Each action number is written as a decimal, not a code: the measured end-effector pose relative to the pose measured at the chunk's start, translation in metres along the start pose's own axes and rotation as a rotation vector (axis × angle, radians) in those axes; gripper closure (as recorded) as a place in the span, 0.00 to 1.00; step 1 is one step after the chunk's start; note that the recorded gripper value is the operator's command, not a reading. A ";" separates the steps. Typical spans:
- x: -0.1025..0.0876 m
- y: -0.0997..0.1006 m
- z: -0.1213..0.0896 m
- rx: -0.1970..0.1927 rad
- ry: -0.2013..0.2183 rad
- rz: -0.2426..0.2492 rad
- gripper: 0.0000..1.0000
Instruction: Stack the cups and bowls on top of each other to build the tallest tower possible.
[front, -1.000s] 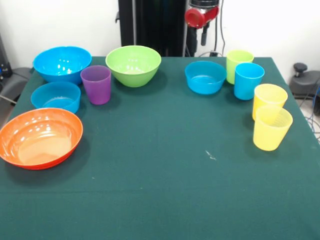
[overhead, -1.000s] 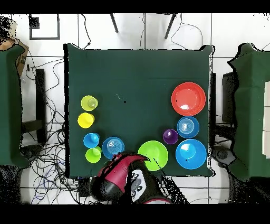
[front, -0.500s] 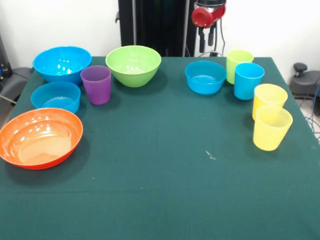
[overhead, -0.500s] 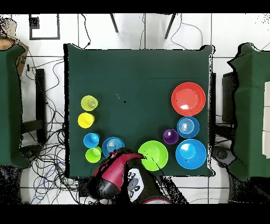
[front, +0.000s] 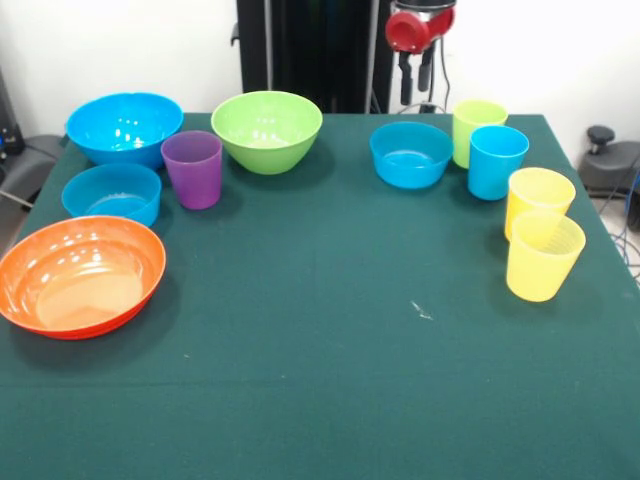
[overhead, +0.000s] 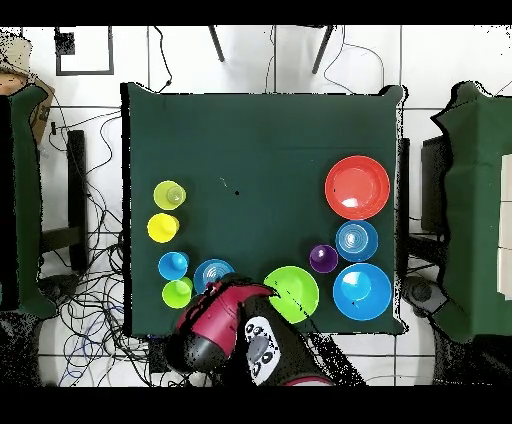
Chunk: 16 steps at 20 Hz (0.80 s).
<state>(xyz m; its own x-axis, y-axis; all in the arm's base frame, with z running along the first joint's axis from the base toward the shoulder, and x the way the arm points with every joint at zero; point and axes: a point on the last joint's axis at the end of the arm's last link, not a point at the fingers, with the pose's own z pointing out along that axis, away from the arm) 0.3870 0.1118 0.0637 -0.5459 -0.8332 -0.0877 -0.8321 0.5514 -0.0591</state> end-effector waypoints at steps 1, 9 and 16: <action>0.000 -0.002 -0.001 0.000 0.003 0.002 0.00; -0.004 -0.015 0.001 -0.018 0.008 0.013 0.00; -0.014 -0.036 0.009 -0.043 0.015 0.035 0.00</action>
<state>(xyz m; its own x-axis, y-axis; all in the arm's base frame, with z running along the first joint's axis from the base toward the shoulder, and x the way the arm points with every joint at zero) 0.4252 0.1042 0.0577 -0.5757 -0.8143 -0.0738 -0.8159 0.5781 -0.0138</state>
